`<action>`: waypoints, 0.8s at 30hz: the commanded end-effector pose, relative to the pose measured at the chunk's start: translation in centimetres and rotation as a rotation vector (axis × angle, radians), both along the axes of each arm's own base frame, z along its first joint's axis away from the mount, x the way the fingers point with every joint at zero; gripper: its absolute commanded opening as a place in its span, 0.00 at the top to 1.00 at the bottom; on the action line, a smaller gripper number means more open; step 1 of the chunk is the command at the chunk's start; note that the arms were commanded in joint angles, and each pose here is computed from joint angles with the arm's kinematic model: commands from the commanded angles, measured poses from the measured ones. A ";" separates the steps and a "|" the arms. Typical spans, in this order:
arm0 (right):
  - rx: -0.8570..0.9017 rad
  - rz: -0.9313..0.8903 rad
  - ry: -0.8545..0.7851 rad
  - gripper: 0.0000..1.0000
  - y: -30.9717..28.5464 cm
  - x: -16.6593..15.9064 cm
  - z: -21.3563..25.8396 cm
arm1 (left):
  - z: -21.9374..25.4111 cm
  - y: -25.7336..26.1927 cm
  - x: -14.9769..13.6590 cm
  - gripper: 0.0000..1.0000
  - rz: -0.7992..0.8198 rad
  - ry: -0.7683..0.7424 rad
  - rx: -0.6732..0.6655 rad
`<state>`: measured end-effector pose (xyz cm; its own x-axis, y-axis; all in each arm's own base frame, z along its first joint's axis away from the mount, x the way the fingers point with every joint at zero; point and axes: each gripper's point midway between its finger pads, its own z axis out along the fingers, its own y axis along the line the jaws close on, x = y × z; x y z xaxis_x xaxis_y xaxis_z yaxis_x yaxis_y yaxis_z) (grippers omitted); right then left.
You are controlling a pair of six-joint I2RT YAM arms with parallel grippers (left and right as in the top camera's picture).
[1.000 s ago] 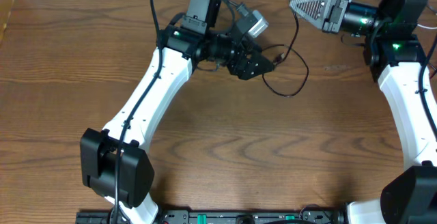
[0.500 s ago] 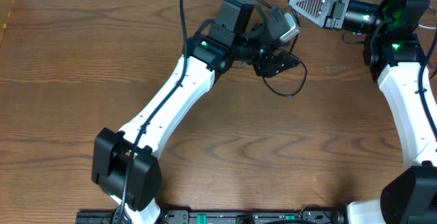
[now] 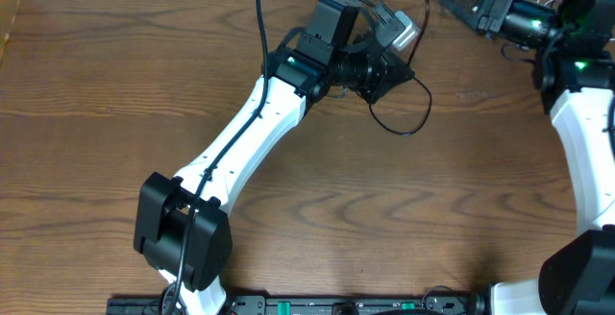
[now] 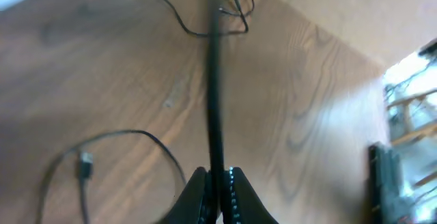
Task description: Untangle cables
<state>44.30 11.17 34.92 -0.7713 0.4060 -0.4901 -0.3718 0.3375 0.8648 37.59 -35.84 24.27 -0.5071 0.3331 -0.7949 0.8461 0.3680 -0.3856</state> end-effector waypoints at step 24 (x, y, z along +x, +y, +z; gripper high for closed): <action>-0.604 0.349 -0.232 0.21 5.2 -2.4 -17.0 | 19.2 6.3 0.8 0.93 0.457 0.673 -0.645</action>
<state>43.38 13.26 18.32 -0.7691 -0.0941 -0.6322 -0.4870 0.7269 0.4842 39.12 -29.91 41.35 -0.8595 -0.3522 -0.3705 0.3008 0.2375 -0.9236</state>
